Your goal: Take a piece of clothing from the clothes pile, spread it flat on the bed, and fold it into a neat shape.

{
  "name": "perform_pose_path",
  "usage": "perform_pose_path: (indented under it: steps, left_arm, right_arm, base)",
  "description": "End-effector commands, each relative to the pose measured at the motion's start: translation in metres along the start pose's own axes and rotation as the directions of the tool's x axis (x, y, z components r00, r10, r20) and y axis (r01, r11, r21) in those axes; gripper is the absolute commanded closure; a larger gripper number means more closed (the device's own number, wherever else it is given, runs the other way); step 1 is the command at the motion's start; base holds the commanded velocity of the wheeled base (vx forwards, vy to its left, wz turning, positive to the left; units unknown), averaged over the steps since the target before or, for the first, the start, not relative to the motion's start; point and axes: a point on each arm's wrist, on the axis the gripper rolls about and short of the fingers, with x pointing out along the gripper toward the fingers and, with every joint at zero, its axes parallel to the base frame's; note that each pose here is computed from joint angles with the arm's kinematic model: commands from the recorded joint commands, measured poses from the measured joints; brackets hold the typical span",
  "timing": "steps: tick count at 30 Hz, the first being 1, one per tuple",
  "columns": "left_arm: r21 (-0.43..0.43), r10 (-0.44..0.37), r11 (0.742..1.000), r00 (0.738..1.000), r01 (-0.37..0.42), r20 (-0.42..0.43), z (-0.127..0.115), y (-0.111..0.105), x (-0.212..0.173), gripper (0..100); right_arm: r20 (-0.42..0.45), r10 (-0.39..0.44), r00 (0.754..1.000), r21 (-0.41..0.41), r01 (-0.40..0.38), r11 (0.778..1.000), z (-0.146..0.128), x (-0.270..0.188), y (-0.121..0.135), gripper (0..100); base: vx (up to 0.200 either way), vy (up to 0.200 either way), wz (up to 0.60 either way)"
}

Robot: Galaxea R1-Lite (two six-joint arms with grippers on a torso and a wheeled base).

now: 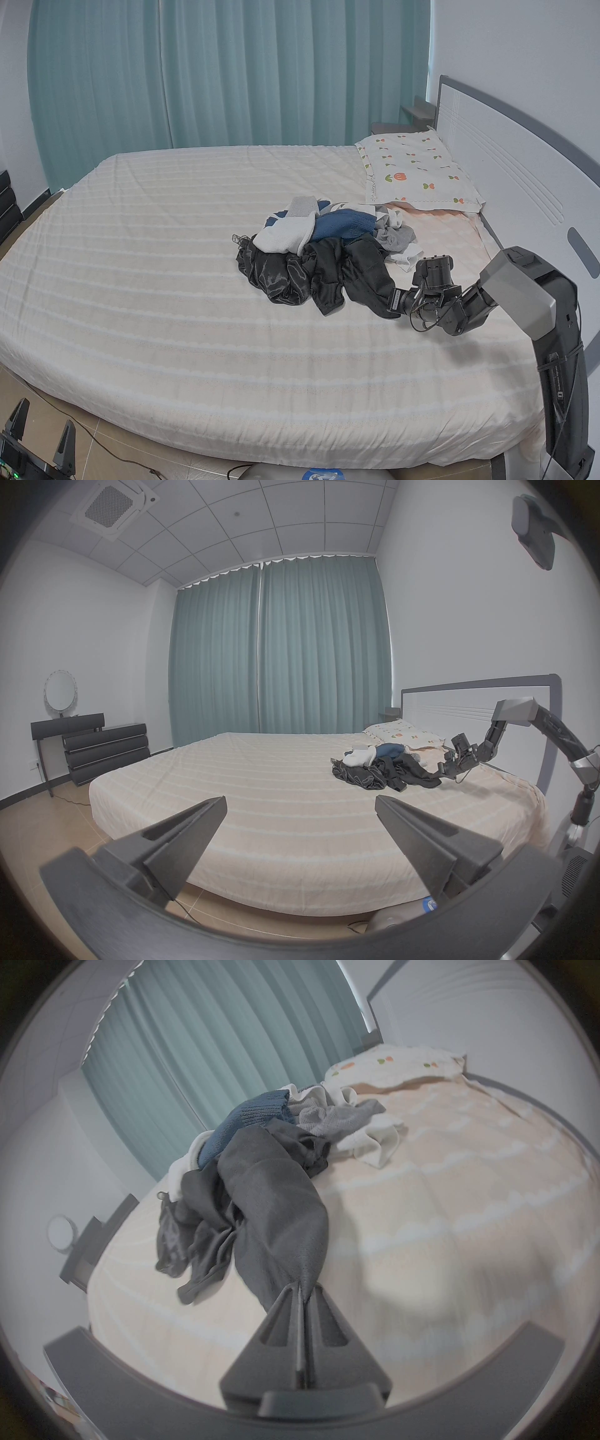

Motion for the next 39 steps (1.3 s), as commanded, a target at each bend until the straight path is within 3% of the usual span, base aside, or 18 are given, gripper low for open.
perform_pose_path:
  steps: [1, 8, 9, 11, 12, 15, 16, 19, 20, 21, 26, 27, 28, 31, 33, 34, 35, 39]
  left_arm:
    - [-0.001, 0.002, 1.000, 1.000, -0.002, -0.003, -0.005, 0.000, 0.000, 0]
    - [-0.008, 0.010, 1.000, 1.000, -0.010, 0.000, -0.005, 0.000, 0.000, 0]
    - [-0.025, 0.012, 1.000, 0.999, -0.011, 0.036, 0.002, 0.000, -0.001, 0]
    - [-0.118, 0.020, 0.993, 0.970, 0.009, 0.241, 0.056, 0.001, -0.015, 0]
    - [-0.145, 0.018, 0.989, 0.965, 0.020, 0.262, 0.075, 0.001, -0.015, 0]
    - [-0.094, 0.012, 0.996, 0.984, 0.005, 0.180, 0.100, 0.001, 0.003, 0]
    - [-0.085, 0.014, 0.996, 0.985, 0.001, 0.173, 0.101, 0.001, 0.004, 0]
    - [-0.015, -0.061, 0.998, 0.998, 0.061, -0.007, 0.100, -0.001, 0.036, 0]
    - [-0.015, -0.064, 0.998, 0.998, 0.064, -0.016, 0.100, -0.001, 0.038, 0]
    - [-0.018, -0.121, 0.993, 0.984, 0.120, -0.130, 0.097, -0.004, 0.058, 0]
    - [-0.039, -0.223, 0.974, 0.927, 0.222, -0.303, 0.090, -0.013, 0.094, 0]
    - [-0.060, -0.264, 0.964, 0.889, 0.260, -0.376, 0.085, -0.022, 0.116, 0]
    - [-0.084, -0.273, 0.961, 0.871, 0.262, -0.408, 0.082, -0.026, 0.128, 0]
    - [-0.150, -0.298, 0.955, 0.843, 0.258, -0.448, 0.073, -0.037, 0.155, 0]
    - [-0.207, -0.340, 0.940, 0.805, 0.272, -0.486, 0.062, -0.055, 0.184, 0]
    - [-0.207, -0.340, 0.940, 0.805, 0.272, -0.486, 0.062, -0.055, 0.184, 0]
    - [-0.257, -0.364, 0.929, 0.780, 0.266, -0.509, 0.054, -0.072, 0.211, 0]
    - [-0.351, -0.375, 0.915, 0.746, 0.201, -0.550, 0.036, -0.100, 0.261, 0]
  right_arm:
    - [-0.021, 0.113, 0.993, 0.150, -0.109, 0.983, 0.016, -0.075, 0.011, 100]
    - [0.024, 0.174, 0.984, 0.243, -0.175, 0.954, -0.002, -0.143, 0.006, 100]
    - [0.021, 0.173, 0.985, 0.248, -0.173, 0.953, -0.006, -0.150, 0.005, 100]
    - [0.021, 0.171, 0.985, 0.267, -0.170, 0.949, -0.013, -0.164, 0.002, 100]
    - [0.024, 0.172, 0.985, 0.279, -0.172, 0.945, -0.016, -0.170, 0.002, 100]
    - [0.042, 0.184, 0.982, 0.313, -0.188, 0.931, -0.023, -0.190, 0.002, 100]
    - [0.043, 0.186, 0.982, 0.316, -0.190, 0.930, -0.023, -0.193, 0.002, 100]
    - [0.030, 0.192, 0.981, 0.348, -0.190, 0.918, -0.040, -0.205, -0.002, 100]
    - [0.028, 0.193, 0.981, 0.350, -0.190, 0.917, -0.040, -0.205, -0.002, 100]
    - [0.018, 0.185, 0.982, 0.367, -0.179, 0.913, -0.049, -0.207, -0.006, 100]
    - [0.023, 0.189, 0.982, 0.374, -0.184, 0.909, -0.056, -0.213, -0.008, 100]
    - [0.024, 0.197, 0.980, 0.373, -0.191, 0.908, -0.058, -0.214, -0.007, 100]
    - [0.017, 0.200, 0.980, 0.378, -0.191, 0.906, -0.061, -0.214, -0.006, 100]
    - [-0.004, 0.208, 0.978, 0.402, -0.189, 0.896, -0.068, -0.209, -0.003, 100]
    - [-0.010, 0.219, 0.976, 0.427, -0.194, 0.883, -0.074, -0.205, -0.002, 100]
    - [-0.010, 0.219, 0.976, 0.427, -0.194, 0.883, -0.074, -0.205, -0.002, 100]
    - [0.004, 0.222, 0.975, 0.430, -0.202, 0.880, -0.078, -0.201, -0.005, 100]
    - [0.035, 0.226, 0.973, 0.427, -0.219, 0.877, -0.083, -0.195, -0.009, 100]
  base:
    - [0.000, 0.000, 0.00]
    - [0.000, 0.000, 0.00]
    - [0.000, 0.000, 0.00]
    - [0.000, 0.000, 0.00]
    - [0.000, 0.000, 0.00]
    - [0.000, 0.000, 0.00]
    - [0.000, 0.000, 0.00]
    - [0.000, 0.000, 0.00]
    - [0.000, 0.000, 0.00]
    - [0.000, 0.000, 0.00]
    - [0.000, 0.000, 0.00]
    - [0.000, 0.000, 0.00]
    - [0.000, 0.000, 0.00]
    - [0.000, 0.000, 0.00]
    - [0.000, 0.000, 0.00]
    - [0.000, 0.000, 0.00]
    - [0.000, 0.000, 0.00]
    - [0.000, 0.000, 0.00]
